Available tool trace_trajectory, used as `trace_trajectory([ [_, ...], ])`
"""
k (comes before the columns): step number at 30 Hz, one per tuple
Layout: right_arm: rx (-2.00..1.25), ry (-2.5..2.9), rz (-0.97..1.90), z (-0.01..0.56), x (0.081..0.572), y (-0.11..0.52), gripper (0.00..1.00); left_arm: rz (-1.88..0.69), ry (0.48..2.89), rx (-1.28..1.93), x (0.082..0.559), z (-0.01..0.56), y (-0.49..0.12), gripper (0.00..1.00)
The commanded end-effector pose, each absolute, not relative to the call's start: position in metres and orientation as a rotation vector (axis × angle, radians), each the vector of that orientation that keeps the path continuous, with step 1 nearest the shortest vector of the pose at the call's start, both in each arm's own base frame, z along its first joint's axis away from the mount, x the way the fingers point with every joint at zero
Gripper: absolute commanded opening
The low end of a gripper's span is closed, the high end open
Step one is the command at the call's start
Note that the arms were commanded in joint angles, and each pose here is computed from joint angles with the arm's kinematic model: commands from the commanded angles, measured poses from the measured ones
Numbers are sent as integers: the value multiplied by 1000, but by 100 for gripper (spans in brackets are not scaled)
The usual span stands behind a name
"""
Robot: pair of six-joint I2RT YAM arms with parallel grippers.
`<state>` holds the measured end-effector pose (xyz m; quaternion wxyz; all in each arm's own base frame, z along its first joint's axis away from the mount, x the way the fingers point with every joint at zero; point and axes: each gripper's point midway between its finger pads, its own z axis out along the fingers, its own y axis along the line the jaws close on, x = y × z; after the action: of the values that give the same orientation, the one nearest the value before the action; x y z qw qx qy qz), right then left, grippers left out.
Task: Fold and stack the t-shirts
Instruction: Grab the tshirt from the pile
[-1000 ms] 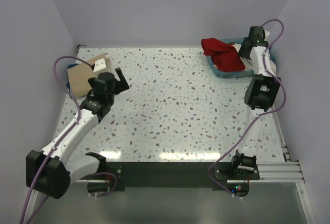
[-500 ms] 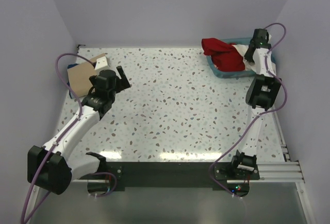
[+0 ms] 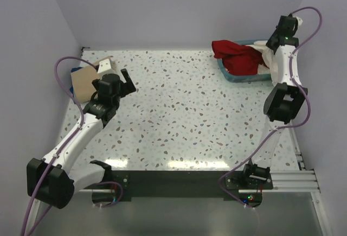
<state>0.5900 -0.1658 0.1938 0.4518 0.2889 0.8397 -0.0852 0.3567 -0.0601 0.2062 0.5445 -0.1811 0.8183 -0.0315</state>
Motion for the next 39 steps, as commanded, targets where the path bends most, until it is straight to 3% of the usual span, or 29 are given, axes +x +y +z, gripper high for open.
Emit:
trace_trajectory([
  [1, 720, 1811, -134, 298, 587, -162, 0, -102, 1879, -454, 358, 227, -57, 100],
  [5, 723, 1790, -105, 314, 582, -153, 0, -118, 1877, -441, 357, 230, -60, 100],
  [16, 613, 1511, -151, 460, 537, -121, 0, -138, 1864, -414, 358, 236, -63, 100],
  [39, 608, 1052, -50, 566, 571, -112, 0, -171, 1889, -385, 352, 234, -69, 100],
])
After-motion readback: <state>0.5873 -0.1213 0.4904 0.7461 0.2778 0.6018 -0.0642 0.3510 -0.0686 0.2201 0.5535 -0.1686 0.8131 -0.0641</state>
